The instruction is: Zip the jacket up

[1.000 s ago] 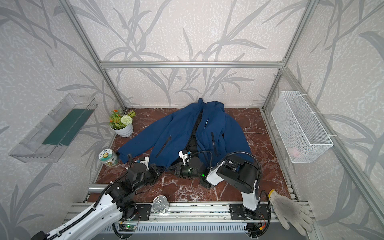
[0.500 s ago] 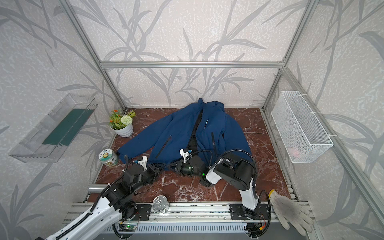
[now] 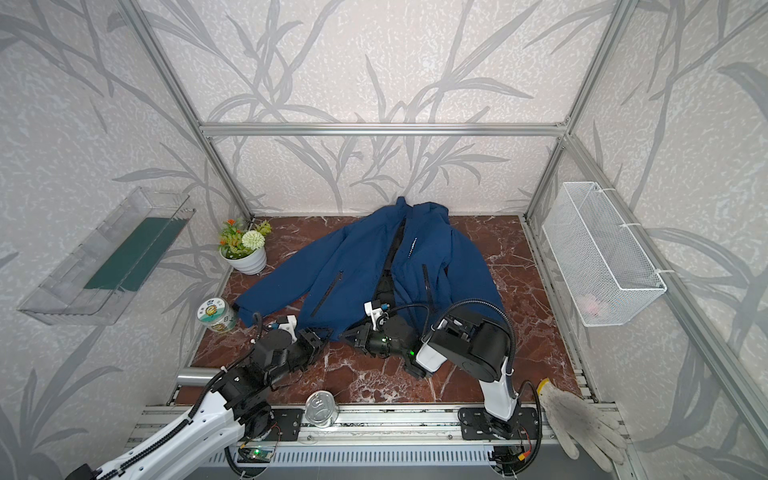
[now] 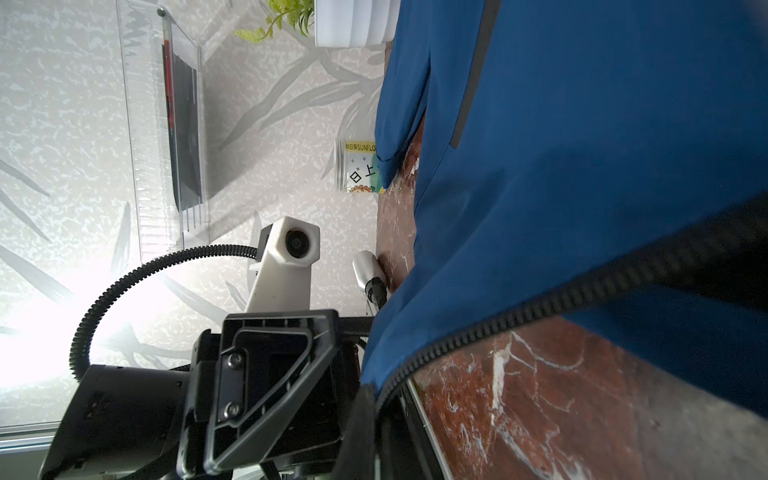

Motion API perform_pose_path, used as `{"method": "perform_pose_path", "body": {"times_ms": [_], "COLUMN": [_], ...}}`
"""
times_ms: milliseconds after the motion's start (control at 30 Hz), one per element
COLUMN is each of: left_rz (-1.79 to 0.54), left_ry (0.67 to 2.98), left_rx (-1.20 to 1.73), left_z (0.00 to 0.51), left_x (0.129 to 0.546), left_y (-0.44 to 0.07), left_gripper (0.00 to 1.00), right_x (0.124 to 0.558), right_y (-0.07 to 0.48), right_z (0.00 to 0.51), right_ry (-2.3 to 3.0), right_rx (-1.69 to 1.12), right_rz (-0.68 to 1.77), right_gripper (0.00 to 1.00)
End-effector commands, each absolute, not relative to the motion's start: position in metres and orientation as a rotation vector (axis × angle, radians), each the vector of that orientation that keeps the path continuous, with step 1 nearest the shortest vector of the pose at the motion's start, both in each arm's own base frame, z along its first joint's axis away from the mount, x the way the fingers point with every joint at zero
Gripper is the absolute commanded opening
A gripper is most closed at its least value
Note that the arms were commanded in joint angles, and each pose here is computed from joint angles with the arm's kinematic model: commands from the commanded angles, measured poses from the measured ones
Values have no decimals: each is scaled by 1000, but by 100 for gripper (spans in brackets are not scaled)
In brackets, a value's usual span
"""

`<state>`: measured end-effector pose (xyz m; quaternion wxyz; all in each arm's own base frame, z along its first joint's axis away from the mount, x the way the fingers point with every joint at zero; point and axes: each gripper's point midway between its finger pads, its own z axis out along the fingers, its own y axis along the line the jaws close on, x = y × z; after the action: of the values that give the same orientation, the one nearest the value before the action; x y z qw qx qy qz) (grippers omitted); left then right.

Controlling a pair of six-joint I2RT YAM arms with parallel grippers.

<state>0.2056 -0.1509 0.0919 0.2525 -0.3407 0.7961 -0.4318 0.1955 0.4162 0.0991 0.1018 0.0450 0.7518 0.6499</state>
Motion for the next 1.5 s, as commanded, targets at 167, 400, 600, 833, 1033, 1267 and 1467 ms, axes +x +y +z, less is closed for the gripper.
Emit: {"method": "perform_pose_path", "body": {"times_ms": [167, 400, 600, 833, 1033, 1267, 1467], "left_rz": [-1159, -1176, -1192, -1202, -1209, -1217, -1212], "left_ry": [2137, 2136, 2130, 2115, 2101, 2103, 2092], "left_rx": [-929, -918, -910, -913, -910, -903, -907], "left_z": [99, 104, 108, 113, 116, 118, 119], "left_x": [210, 208, 208, 210, 211, 212, 213], "left_y": [-148, -149, -150, -150, -151, -153, -151], "left_gripper": [5, 0, 0, 0, 6, 15, 20], "right_x": [192, 202, 205, 206, 205, 205, 205], "right_y": [419, 429, 439, 441, 440, 442, 442], "right_z": [125, 134, 131, 119, 115, 115, 113], "right_ry": [2127, 2065, 2086, 2130, 2140, 2137, 2142], "right_rx": [85, 59, 46, 68, 80, 83, 87], "right_rz": [1973, 2018, 2034, 2028, 2031, 2044, 2047], "right_gripper": [0, 0, 0, 0, 0, 0, 0]}}
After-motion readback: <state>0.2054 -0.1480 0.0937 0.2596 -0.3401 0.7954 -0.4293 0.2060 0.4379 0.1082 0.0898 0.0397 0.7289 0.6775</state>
